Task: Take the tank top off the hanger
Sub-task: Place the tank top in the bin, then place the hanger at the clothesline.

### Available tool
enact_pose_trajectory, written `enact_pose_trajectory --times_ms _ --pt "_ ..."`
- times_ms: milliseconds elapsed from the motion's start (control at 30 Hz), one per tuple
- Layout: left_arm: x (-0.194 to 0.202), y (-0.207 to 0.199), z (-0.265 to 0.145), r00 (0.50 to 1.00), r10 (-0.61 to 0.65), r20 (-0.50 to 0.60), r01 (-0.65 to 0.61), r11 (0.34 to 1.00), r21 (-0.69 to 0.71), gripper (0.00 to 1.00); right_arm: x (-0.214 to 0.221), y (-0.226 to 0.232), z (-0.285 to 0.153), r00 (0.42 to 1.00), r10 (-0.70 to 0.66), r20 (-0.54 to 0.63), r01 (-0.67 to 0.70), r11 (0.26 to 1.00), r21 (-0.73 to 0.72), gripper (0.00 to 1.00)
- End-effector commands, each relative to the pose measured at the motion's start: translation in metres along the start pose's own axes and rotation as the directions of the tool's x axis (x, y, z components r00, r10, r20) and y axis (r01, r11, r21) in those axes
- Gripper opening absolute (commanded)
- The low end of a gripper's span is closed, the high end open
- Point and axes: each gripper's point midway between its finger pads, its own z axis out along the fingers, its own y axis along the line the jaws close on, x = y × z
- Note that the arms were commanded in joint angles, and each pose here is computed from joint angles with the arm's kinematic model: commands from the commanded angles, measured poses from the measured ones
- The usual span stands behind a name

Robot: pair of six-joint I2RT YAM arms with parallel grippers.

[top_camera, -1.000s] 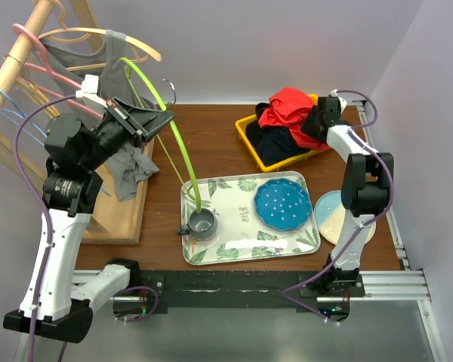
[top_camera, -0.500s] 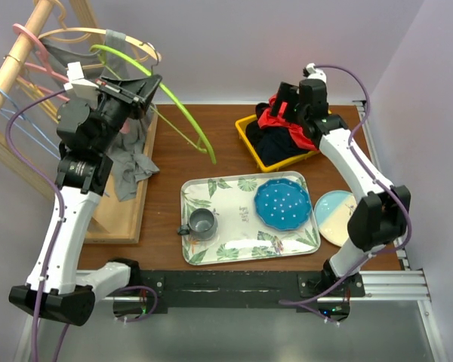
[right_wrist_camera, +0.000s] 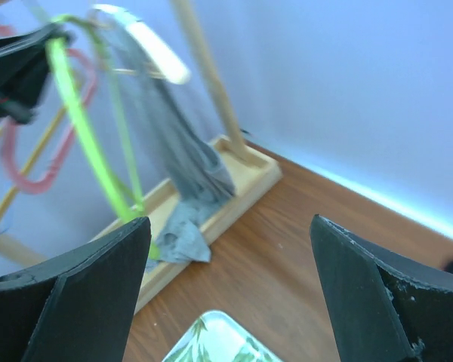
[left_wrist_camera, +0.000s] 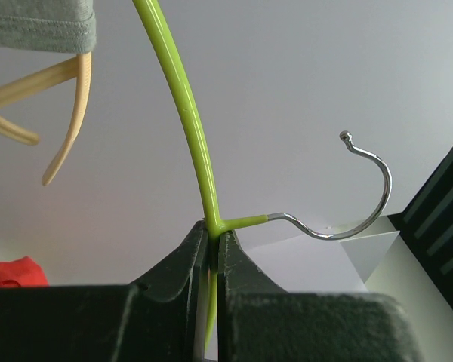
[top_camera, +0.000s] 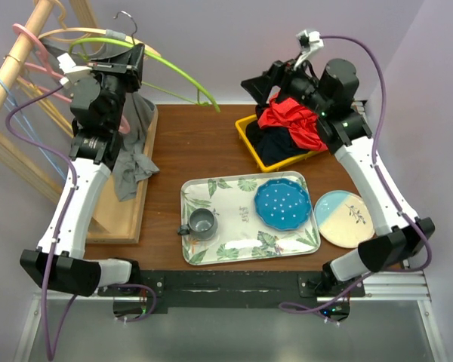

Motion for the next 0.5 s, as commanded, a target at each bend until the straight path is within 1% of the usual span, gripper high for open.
enact_pose_trajectory --times_ms 0,67,133,167,200,267,367,400,467 --pt "-0.014 -0.056 -0.003 0.997 -0.068 0.037 0.061 0.985 0.164 0.00 0.001 0.041 0.023 0.994 -0.104 -0.026 0.092 0.951 -0.295 0.90" --pt "-0.013 -0.054 -0.003 0.997 -0.064 0.035 0.058 0.986 0.159 0.00 0.002 0.054 0.028 0.992 -0.118 -0.040 0.095 0.926 -0.364 0.90" --pt "-0.015 -0.054 -0.004 0.997 -0.051 0.050 0.043 0.986 0.159 0.00 0.019 0.065 0.038 0.989 -0.116 -0.086 0.071 0.908 -0.412 0.89" --pt "-0.017 -0.055 -0.004 0.997 -0.047 0.057 0.037 0.986 0.161 0.00 0.019 0.069 0.042 0.988 -0.135 -0.076 0.091 0.904 -0.417 0.88" --pt "-0.018 -0.054 -0.003 0.997 -0.043 0.063 0.033 0.988 0.153 0.00 0.028 0.079 0.046 0.986 -0.141 -0.092 0.089 0.900 -0.428 0.88" --pt "-0.020 -0.052 -0.002 0.996 -0.045 0.071 0.034 0.988 0.149 0.00 0.036 0.080 0.058 0.982 -0.168 -0.089 0.118 0.905 -0.408 0.87" --pt "-0.022 -0.051 -0.001 0.996 -0.051 0.071 0.040 0.988 0.147 0.00 0.048 0.085 0.067 0.978 -0.179 -0.112 0.117 0.902 -0.416 0.83" --pt "-0.023 -0.050 -0.001 0.996 -0.049 0.074 0.038 0.989 0.145 0.00 0.051 0.085 0.069 0.977 -0.176 -0.118 0.113 0.905 -0.410 0.78" --pt "-0.025 -0.050 -0.001 0.995 -0.048 0.085 0.036 0.989 0.141 0.00 0.056 0.088 0.071 0.977 -0.174 -0.123 0.108 0.902 -0.418 0.71"
